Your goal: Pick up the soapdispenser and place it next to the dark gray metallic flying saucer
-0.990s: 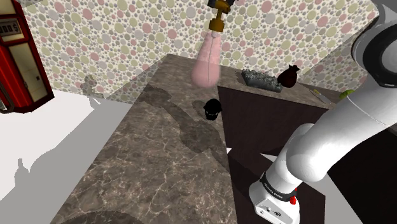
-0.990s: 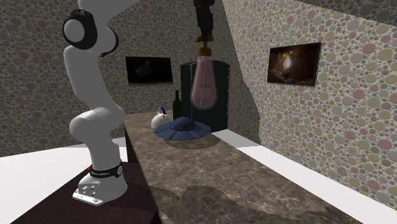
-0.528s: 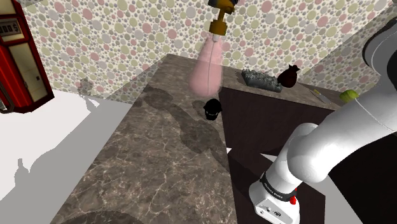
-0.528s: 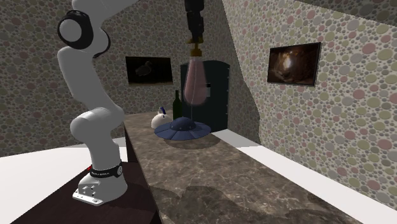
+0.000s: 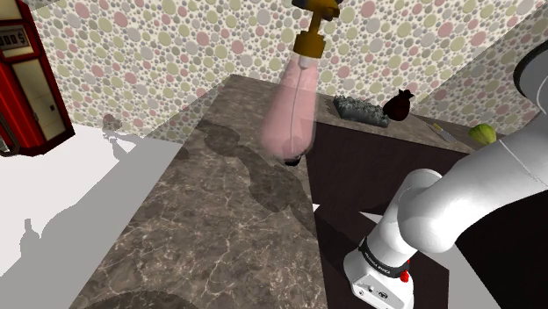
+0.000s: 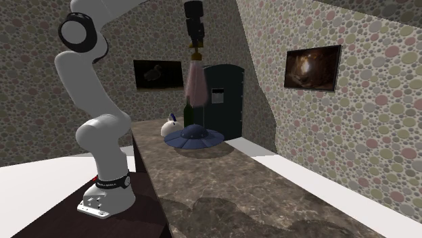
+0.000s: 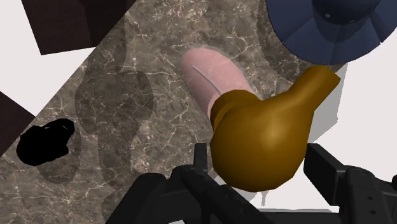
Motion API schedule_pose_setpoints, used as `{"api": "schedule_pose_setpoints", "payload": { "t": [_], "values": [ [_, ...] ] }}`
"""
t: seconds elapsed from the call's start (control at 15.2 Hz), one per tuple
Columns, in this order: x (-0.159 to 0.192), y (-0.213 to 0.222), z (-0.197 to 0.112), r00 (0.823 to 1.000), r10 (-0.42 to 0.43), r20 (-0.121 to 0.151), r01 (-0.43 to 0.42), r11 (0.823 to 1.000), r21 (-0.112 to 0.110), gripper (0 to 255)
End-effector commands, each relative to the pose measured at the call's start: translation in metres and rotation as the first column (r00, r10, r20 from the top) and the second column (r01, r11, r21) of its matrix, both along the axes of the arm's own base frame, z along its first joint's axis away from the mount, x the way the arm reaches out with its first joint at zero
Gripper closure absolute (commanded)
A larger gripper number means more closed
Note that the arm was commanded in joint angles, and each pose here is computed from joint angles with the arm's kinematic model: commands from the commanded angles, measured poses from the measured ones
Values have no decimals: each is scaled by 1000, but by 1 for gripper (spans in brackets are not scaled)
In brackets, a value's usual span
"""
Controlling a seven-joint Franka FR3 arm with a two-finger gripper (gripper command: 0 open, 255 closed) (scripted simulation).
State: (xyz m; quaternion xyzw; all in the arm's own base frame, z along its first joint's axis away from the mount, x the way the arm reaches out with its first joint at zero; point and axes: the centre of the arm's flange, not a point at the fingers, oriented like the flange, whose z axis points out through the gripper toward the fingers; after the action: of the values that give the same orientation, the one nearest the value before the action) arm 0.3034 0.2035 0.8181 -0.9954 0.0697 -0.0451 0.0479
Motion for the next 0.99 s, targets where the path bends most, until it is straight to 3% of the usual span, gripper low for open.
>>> {"api": "schedule_pose_setpoints", "payload": {
  "t": [0.0, 0.4, 0.92],
  "values": [
    [-15, 22, -2, 1000, -2, 0, 2, 1000, 0, 255],
    [-67, 91, -1, 1000, -2, 0, 2, 1000, 0, 255],
    [-67, 91, -44, 1000, -2, 0, 2, 1000, 0, 255]
  ]
}}
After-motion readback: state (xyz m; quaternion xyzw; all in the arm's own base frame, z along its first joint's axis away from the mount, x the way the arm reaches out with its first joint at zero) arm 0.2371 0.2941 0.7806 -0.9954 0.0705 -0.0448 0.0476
